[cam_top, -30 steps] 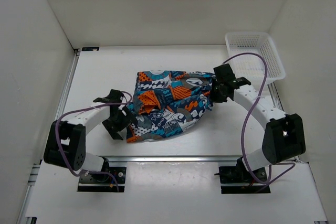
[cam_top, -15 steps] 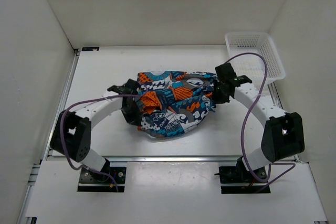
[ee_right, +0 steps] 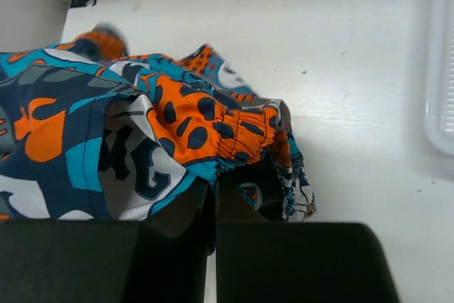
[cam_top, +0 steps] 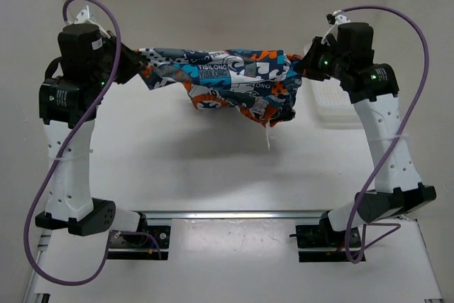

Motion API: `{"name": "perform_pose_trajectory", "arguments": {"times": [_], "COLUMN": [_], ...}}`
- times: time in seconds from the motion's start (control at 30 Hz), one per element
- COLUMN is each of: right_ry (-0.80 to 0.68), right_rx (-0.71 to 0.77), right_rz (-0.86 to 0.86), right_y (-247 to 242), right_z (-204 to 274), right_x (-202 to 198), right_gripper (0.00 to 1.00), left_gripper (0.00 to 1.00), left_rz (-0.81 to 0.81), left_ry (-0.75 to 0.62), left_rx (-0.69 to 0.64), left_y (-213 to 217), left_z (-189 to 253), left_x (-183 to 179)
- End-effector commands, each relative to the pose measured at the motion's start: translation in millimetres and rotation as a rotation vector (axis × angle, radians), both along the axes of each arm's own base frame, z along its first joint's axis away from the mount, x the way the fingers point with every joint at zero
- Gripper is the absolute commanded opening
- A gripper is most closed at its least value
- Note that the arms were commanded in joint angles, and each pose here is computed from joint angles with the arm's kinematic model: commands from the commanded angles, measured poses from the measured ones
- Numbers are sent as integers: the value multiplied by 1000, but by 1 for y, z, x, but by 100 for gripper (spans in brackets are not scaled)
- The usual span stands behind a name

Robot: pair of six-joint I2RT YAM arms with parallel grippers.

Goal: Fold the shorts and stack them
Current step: Flatten the shorts out

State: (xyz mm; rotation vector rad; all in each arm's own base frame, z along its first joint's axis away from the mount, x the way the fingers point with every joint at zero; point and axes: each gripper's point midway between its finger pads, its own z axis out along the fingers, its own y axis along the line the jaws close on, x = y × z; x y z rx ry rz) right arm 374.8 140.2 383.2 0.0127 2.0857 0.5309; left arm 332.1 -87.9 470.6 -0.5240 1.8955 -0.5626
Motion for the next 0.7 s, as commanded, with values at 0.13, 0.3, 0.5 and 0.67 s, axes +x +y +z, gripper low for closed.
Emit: {"name": "perform_pose_trajectory", "arguments": {"times": [0.13, 0.3, 0.5, 0.67], "right_ry": [-13, 41, 216, 354], "right_rx": [-35, -72, -104, 38], "right_rz": [43, 10, -26, 4], "right_y": [-18, -23, -24, -4], "right_z": [16, -7, -66, -141], "right_x": [-64, -47, -7, -37], "right_gripper": [0, 0, 65, 54], "left_gripper": [10, 10, 10, 10], "left_rz": [47, -1, -115, -156], "left_ry": [66, 78, 244, 466], "left_rx": [64, 69, 44, 23], "left_y": [33, 24, -2, -18], "left_z": [-18, -27, -105, -214], "left_x": [-32, -16, 3, -14]}}
